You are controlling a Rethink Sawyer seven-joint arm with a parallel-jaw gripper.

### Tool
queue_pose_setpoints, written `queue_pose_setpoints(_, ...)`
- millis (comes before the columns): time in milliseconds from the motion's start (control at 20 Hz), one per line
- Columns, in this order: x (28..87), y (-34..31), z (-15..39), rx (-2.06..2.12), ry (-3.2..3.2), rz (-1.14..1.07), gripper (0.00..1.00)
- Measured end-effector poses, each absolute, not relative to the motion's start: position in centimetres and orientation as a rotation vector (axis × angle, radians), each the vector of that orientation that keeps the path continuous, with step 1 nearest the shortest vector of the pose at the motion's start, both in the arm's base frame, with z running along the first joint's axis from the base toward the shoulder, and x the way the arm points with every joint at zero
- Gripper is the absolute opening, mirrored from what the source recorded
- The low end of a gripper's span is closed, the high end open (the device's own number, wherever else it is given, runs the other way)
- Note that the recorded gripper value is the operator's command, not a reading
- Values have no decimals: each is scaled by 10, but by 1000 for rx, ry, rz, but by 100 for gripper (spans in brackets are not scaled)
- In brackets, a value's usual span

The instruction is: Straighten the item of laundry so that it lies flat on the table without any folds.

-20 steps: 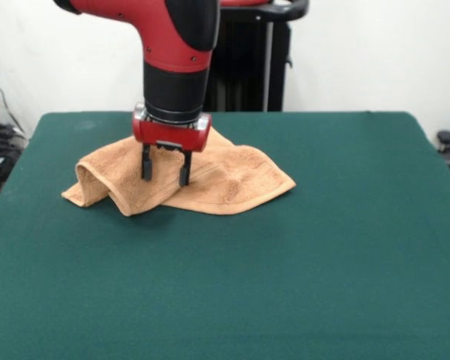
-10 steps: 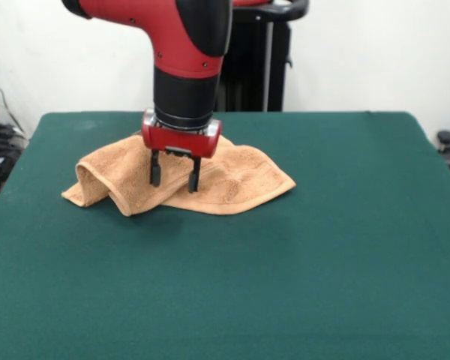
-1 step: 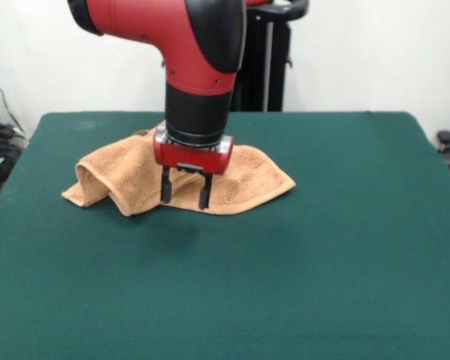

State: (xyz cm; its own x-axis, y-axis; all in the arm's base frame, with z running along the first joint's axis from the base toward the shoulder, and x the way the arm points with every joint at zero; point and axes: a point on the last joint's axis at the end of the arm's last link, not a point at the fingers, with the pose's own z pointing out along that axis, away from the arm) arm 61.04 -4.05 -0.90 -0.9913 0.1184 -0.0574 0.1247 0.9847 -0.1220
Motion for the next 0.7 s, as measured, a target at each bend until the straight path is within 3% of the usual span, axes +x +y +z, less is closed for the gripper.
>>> queue_pose_setpoints(700,592,-67,-39,274,3128,-187,100)
